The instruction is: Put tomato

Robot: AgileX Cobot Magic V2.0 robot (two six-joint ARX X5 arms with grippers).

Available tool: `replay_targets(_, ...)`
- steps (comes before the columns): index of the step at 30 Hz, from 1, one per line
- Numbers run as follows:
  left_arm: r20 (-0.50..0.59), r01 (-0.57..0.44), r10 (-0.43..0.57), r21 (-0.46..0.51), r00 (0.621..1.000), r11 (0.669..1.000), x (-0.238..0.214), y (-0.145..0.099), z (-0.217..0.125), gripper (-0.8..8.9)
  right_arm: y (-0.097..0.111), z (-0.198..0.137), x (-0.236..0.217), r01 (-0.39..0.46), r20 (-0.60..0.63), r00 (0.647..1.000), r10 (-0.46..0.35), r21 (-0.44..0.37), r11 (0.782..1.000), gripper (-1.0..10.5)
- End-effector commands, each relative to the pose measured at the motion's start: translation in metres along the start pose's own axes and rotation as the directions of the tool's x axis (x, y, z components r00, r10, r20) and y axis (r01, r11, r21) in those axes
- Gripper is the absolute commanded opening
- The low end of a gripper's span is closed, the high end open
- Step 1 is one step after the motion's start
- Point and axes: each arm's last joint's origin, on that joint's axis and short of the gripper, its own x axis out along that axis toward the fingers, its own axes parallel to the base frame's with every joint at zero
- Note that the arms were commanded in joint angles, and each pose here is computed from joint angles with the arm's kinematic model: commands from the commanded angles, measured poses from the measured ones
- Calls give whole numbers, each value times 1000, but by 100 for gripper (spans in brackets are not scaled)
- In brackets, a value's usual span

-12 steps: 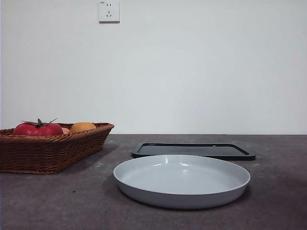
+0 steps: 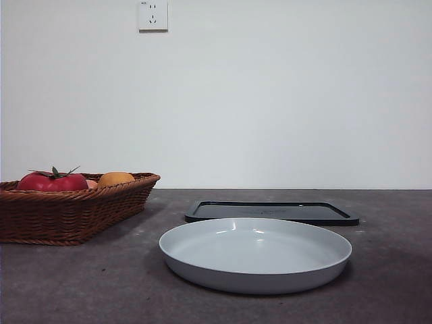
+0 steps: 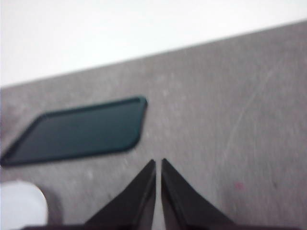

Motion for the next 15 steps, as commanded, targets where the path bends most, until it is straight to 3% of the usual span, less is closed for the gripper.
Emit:
replay_targets(1,29,22,-21,-18,999,1000,-7,-8,15,10,6,18,-6,-20,62,998,18,22,1000,8)
replay_targets(9,6,76,-75,-5,997,997,-22,-27,49,10,20,60,-24,-32,53,998,31,18,999,8)
replay_targets(15,-113,150,-138,102,984,983,-28,-45,79,10,34,98,-30,-94,-31,995,92,-49,994,8)
